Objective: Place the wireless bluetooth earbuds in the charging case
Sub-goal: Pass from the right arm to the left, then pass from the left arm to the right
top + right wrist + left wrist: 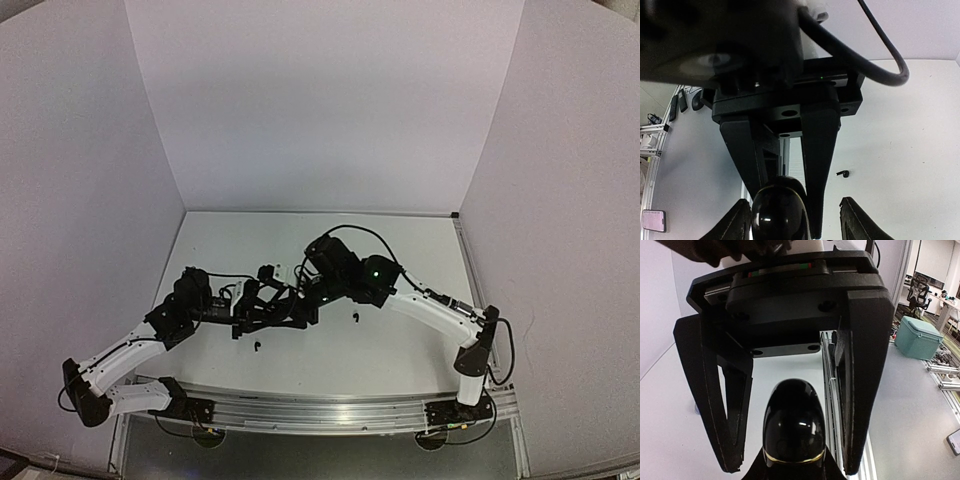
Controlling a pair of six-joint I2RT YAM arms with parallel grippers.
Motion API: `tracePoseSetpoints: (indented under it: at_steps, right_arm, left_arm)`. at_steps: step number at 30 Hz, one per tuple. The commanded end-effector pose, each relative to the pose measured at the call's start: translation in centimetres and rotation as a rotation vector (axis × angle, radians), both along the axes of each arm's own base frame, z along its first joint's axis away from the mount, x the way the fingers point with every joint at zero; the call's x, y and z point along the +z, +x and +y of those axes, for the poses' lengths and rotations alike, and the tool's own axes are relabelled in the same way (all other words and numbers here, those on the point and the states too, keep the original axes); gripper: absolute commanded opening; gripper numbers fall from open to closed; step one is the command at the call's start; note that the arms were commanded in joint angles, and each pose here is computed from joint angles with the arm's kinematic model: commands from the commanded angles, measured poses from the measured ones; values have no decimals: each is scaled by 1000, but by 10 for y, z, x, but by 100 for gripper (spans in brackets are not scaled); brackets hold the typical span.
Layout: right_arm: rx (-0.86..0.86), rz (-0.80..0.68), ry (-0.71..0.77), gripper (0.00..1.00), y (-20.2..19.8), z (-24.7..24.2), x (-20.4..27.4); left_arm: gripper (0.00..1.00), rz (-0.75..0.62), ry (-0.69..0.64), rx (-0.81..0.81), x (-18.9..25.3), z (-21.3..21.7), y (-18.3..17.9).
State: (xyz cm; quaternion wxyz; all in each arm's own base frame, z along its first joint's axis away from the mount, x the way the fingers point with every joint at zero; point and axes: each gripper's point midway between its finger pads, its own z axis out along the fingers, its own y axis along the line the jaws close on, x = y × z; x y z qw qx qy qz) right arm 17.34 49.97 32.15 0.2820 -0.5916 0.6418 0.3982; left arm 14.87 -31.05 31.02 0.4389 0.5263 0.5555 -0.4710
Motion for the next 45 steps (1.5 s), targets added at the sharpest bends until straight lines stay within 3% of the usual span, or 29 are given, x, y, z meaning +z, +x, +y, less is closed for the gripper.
tracePoseSetpoints:
  at_steps: [1, 5, 14, 26, 28, 30, 33, 45]
  right_arm:
    - [-21, 22, 76, 58, -5, -16, 37]
    - [-14, 31, 100, 48, -8, -17, 43]
    - [-17, 52, 113, 39, -9, -23, 44]
    - [-11, 64, 111, 0, -9, -22, 41]
    - [-27, 56, 96, 0, -6, -24, 35]
    - [-42, 47, 78, 0, -3, -25, 28]
    - [-46, 29, 57, 0, -1, -25, 19]
    - [-38, -18, -25, 0, 2, -26, 4]
  left_arm:
    - [0, -19, -85, -17, 22, -1, -5]
    - [0, 6, -97, -31, 24, -2, -7]
    - [0, 29, -112, -57, 30, -2, -11]
    - [0, 41, -107, -90, 30, -3, -16]
    - [8, 52, -93, -105, 27, -4, -18]
    - [32, 53, -58, -130, 20, -3, -21]
    - [45, 7, -3, -179, 13, -3, -26]
    - [37, -56, 80, -241, 7, -1, -29]
